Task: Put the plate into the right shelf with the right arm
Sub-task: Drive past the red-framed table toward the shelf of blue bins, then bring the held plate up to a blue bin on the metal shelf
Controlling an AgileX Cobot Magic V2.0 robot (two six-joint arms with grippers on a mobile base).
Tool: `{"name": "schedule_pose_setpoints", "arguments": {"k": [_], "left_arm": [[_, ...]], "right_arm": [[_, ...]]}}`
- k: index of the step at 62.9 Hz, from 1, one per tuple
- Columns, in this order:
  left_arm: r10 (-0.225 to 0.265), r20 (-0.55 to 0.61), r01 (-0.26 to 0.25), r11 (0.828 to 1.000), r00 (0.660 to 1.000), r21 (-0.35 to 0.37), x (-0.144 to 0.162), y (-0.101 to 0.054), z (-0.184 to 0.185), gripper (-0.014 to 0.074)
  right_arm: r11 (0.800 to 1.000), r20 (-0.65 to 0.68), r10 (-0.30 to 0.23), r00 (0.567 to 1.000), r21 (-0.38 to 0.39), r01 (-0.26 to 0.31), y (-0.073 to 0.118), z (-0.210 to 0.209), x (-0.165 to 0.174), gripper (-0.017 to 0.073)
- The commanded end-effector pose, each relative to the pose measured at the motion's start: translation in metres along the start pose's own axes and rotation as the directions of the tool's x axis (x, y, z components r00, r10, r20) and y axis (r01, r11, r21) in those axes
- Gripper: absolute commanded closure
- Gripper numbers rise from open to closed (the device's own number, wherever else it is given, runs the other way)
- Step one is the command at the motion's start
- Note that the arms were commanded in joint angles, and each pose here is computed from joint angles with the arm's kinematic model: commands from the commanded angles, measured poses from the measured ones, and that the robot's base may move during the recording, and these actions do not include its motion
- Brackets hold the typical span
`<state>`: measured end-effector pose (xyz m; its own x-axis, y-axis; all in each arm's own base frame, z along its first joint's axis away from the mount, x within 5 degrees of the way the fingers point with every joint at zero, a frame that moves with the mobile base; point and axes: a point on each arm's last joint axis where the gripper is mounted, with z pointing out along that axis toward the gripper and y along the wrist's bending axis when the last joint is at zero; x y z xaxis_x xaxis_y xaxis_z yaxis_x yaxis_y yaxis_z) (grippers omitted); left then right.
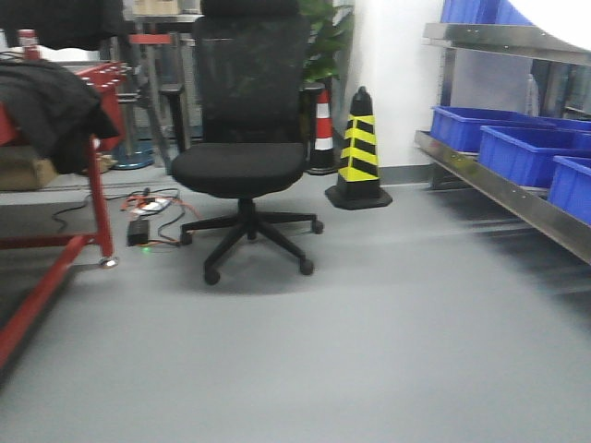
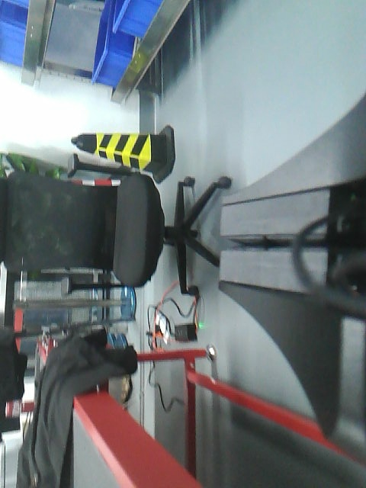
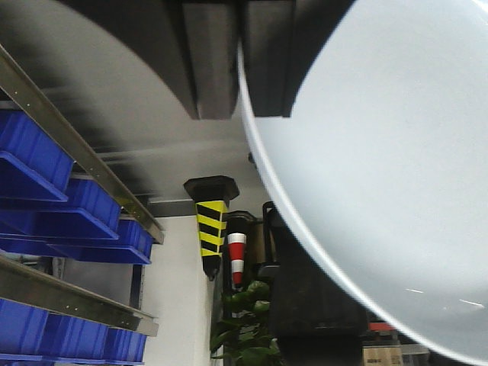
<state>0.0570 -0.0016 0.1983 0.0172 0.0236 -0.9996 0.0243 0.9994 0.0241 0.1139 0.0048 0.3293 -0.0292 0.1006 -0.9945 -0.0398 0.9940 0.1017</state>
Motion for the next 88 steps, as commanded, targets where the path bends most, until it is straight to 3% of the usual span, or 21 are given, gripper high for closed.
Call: {"name": "schedule_pose_setpoints", "arguments": {"k": [1,88], "left_arm": [[-0.015,0.089,0.016,1.000,0.996,-0.011,-0.0052,0.0011,-0.0008,0.0722],[-0.015,0.089,0.016,1.000,0.996,-0.011,-0.0052,0.0011,-0.0008,0.0722]], "right_arm": [[1.000,0.125,-0.013,0.992,-0.003,0.013,0.0012,-0.0023,-0.0192,0.0491],[1.000,0.125,-0.013,0.992,-0.003,0.013,0.0012,-0.0023,-0.0192,0.0491]]}}
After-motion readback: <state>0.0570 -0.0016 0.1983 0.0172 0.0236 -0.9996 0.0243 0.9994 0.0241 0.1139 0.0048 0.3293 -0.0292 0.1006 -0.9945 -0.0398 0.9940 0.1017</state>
